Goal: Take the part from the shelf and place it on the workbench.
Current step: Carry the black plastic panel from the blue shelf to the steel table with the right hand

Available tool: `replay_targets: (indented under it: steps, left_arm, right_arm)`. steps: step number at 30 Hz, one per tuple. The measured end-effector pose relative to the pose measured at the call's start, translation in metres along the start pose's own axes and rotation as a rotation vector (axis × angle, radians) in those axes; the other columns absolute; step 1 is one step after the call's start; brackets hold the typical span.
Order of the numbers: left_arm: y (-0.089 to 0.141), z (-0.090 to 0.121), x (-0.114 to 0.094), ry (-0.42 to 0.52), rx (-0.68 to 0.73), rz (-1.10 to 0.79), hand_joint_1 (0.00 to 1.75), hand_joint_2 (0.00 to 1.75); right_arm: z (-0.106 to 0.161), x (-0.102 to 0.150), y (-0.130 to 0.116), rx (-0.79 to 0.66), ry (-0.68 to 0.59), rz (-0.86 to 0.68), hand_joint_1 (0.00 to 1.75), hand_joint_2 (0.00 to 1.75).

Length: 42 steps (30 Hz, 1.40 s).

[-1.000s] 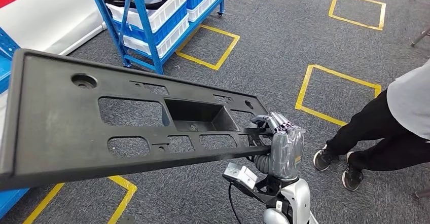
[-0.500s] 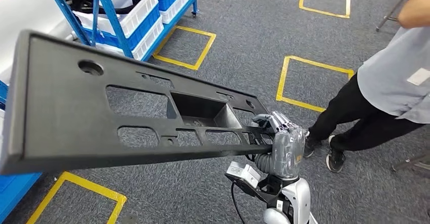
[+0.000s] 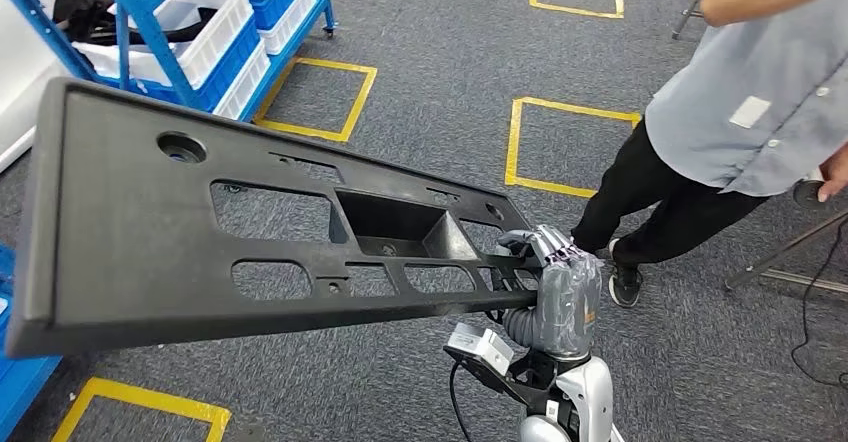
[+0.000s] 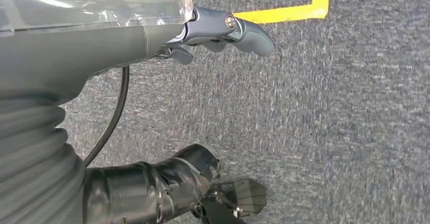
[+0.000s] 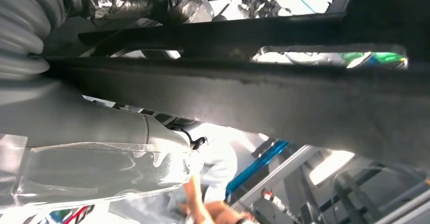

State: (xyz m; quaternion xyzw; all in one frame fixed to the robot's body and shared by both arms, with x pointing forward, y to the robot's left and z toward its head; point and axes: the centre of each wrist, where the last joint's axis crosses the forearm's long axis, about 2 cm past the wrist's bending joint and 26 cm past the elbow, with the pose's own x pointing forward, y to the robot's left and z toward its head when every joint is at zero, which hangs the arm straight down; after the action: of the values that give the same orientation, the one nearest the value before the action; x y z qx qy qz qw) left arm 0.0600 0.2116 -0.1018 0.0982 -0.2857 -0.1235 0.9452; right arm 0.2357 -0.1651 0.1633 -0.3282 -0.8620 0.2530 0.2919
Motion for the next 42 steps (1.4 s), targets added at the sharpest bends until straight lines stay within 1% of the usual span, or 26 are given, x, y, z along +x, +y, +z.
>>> replay_targets:
  steps: [15, 24, 37, 42]
  left_arm:
    - [0.0, 0.0, -0.001, 0.002, 0.0, -0.001, 0.0, 1.75]
    - [0.001, 0.001, -0.003, 0.002, 0.002, -0.002, 0.0, 1.75]
    - [-0.002, 0.001, 0.0, -0.007, -0.002, 0.002, 0.0, 1.75]
    - [-0.001, 0.001, -0.002, -0.001, 0.0, 0.003, 0.0, 1.75]
  right_arm:
    - [0.0, 0.001, -0.001, -0.007, 0.002, -0.003, 1.75, 1.75]
    - [0.007, 0.0, -0.002, -0.009, 0.021, -0.006, 1.75, 1.75]
    - [0.013, -0.001, -0.009, -0.024, 0.03, 0.001, 1.75, 1.75]
    - [0.022, -0.001, -0.01, -0.015, 0.04, 0.003, 1.75, 1.75]
